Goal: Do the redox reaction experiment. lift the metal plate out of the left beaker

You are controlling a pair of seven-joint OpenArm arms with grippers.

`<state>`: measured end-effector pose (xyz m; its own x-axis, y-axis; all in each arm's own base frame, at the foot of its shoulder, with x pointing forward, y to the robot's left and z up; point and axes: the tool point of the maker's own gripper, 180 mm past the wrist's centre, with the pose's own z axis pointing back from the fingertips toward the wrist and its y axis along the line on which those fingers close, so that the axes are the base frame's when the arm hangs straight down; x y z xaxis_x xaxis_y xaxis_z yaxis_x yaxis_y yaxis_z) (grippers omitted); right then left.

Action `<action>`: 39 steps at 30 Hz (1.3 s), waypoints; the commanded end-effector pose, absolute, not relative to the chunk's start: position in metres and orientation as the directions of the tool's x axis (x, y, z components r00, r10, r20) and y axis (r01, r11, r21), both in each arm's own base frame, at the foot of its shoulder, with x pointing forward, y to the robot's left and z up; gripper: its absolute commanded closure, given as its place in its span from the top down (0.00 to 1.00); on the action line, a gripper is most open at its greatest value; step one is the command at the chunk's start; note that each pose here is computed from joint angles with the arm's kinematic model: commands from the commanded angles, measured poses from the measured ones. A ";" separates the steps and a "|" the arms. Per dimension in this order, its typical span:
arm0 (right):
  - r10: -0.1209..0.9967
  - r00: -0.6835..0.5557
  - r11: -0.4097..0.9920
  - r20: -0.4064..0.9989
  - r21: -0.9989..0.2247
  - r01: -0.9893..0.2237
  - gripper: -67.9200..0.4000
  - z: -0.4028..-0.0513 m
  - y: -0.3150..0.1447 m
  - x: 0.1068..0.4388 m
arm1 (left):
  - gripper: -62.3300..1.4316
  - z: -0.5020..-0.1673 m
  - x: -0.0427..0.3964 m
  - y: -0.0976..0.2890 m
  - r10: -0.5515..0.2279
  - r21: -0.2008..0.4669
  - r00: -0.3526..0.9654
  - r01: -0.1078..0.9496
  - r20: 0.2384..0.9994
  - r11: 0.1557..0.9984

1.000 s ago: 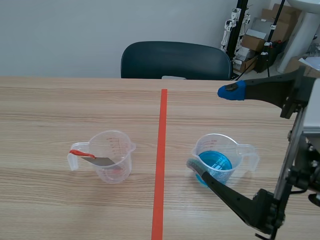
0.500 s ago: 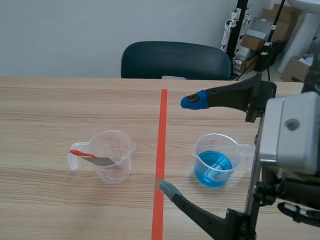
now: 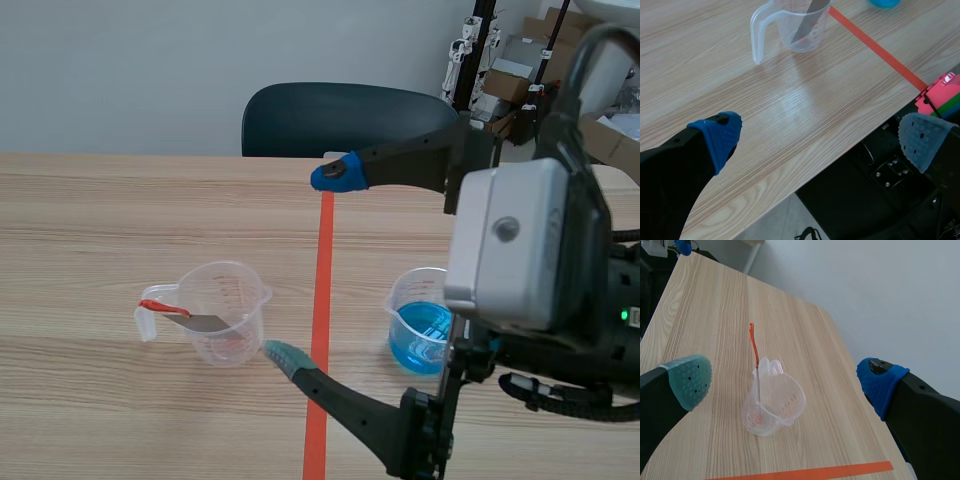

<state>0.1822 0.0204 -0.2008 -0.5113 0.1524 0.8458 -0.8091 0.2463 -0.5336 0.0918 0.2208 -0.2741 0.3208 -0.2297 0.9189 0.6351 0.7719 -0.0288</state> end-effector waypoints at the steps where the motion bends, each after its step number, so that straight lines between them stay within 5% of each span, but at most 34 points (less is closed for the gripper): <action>1: 0.137 -0.530 0.252 0.837 -0.547 -0.798 0.89 -0.196 0.023 0.184 | 1.00 -0.270 0.093 0.217 -0.205 -0.039 0.312 0.628 0.928 0.778; 19: 0.146 -0.527 0.268 0.837 -0.546 -0.794 0.89 -0.220 0.051 0.199 | 1.00 -0.225 0.102 0.219 -0.116 0.061 0.059 0.576 0.992 0.815; 39: 0.117 -0.439 0.337 0.891 -0.451 -0.826 0.89 -0.226 0.097 0.201 | 1.00 -0.218 0.102 0.217 -0.109 0.076 0.019 0.596 0.994 0.799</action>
